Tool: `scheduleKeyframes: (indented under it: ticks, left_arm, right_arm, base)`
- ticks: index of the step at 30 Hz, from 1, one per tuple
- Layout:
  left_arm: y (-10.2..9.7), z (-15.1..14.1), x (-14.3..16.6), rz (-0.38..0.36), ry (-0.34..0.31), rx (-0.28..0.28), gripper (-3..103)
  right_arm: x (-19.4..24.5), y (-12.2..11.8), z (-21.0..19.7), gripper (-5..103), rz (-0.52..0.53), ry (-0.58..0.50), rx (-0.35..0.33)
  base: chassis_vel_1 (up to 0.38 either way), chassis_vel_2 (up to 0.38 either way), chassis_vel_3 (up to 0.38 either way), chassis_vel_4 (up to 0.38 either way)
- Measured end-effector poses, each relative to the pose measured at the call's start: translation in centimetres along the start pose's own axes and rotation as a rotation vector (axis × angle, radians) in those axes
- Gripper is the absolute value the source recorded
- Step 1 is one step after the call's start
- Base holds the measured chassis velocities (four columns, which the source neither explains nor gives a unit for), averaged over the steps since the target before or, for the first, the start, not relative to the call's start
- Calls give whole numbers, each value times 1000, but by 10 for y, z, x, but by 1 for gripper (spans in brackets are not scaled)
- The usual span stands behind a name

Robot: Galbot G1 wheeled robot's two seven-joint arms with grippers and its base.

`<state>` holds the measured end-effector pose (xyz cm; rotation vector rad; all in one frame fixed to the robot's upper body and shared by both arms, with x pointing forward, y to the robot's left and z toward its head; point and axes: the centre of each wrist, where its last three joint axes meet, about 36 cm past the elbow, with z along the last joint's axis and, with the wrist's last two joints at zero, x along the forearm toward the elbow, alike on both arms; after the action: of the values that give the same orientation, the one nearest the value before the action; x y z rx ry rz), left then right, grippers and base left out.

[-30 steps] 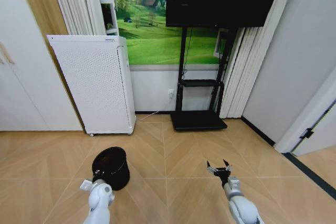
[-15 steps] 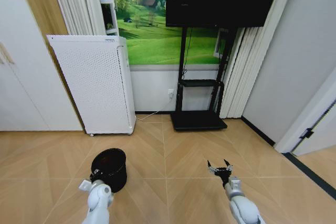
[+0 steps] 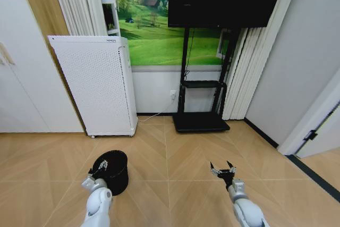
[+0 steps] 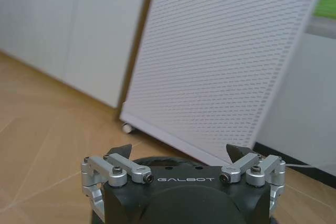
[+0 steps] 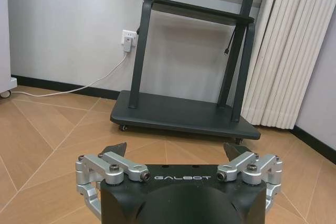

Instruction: Pick up the trash bin and place the garbage on the floor into it.

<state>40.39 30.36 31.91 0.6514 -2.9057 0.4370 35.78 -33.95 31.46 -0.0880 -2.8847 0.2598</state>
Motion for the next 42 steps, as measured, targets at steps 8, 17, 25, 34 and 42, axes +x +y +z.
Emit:
scheduleKeyframes:
  ticks: [8,17,25,34,42]
  left_arm:
    - [-5,-32,3,203,-17,-205,100]
    - [-9,-68,-5,382,24,-325,100]
    - [-18,-61,-13,449,10,-353,100]
    - [-23,-60,-10,449,0,-339,100]
    - [-21,-63,-8,432,-3,-329,100]
  right_arm:
    - [4,4,-11,100,-2,-20,-59]
    - [11,3,-3,100,40,-36,-97]
    - [17,0,10,100,75,-42,-89]
    - [18,3,5,100,85,-60,-88]
    - [19,4,-1,100,87,-72,-88]
  base:
    - [0,0,0,0]
    - [0,0,0,0]
    - [0,0,0,0]
    - [0,0,0,0]
    - [0,0,0,0]
